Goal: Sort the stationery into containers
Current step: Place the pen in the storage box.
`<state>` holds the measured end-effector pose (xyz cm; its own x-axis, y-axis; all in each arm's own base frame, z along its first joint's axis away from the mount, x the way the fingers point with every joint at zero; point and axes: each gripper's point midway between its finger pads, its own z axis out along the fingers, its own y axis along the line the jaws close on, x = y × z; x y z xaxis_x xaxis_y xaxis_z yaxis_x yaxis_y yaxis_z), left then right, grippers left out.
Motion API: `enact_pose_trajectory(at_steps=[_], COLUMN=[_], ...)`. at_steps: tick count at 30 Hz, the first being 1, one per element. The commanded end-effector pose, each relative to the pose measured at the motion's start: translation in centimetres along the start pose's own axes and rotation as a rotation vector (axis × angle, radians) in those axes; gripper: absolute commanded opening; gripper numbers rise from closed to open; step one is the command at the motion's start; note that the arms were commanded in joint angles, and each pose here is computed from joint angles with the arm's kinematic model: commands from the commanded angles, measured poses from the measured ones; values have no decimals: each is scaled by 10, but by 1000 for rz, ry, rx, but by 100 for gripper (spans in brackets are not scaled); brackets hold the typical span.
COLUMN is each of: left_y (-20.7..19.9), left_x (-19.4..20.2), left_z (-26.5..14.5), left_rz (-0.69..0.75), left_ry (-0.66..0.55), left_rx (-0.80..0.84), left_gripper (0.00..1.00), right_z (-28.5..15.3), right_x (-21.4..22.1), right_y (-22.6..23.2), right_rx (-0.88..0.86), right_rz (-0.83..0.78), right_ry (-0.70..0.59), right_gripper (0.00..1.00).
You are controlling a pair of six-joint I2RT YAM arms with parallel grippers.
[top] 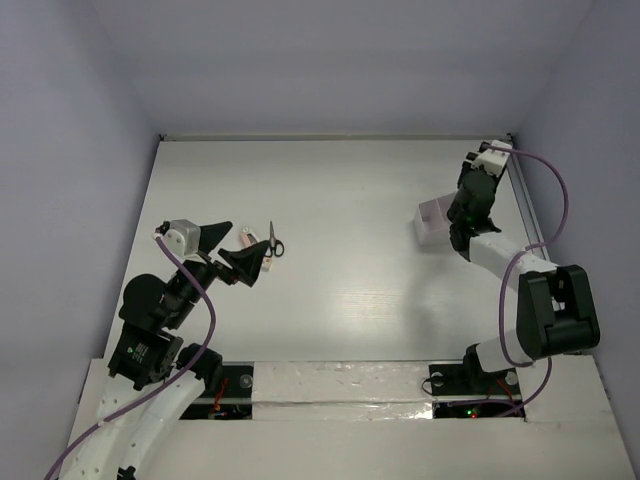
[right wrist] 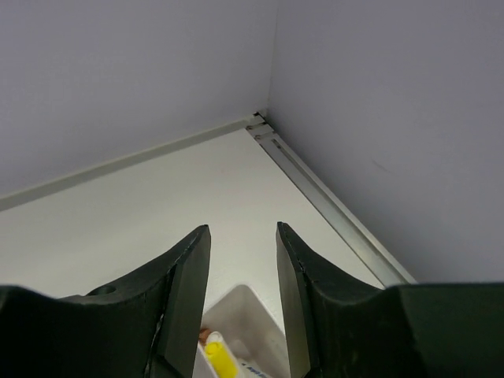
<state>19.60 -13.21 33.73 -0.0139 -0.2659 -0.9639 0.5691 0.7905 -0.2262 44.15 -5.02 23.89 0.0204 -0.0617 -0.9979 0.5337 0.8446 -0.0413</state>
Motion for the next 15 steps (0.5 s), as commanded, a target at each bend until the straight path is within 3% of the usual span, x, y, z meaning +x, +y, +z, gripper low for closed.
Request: enact_pose_trajectory(at_steps=[1,5,9,15], left_y=[-6,-5,1,15], left_x=[-28,-26,-25,-22], left_z=[-1,1,3,6], left_rz=[13,12,11,10], left_ry=[-78,-69,-64,-54], left_rx=[11,8,-23,-83], left_gripper=[99,99,99,99], right_z=[-8,-33,-97,-178], right_x=[-29,-32,-13,18], right_y=[32,93,186,284], right_rx=[-114,-348,-730,-1068], right_rz=[81,129,87,78], right_ry=[7,96,237,412], right_gripper=[45,44,44,44])
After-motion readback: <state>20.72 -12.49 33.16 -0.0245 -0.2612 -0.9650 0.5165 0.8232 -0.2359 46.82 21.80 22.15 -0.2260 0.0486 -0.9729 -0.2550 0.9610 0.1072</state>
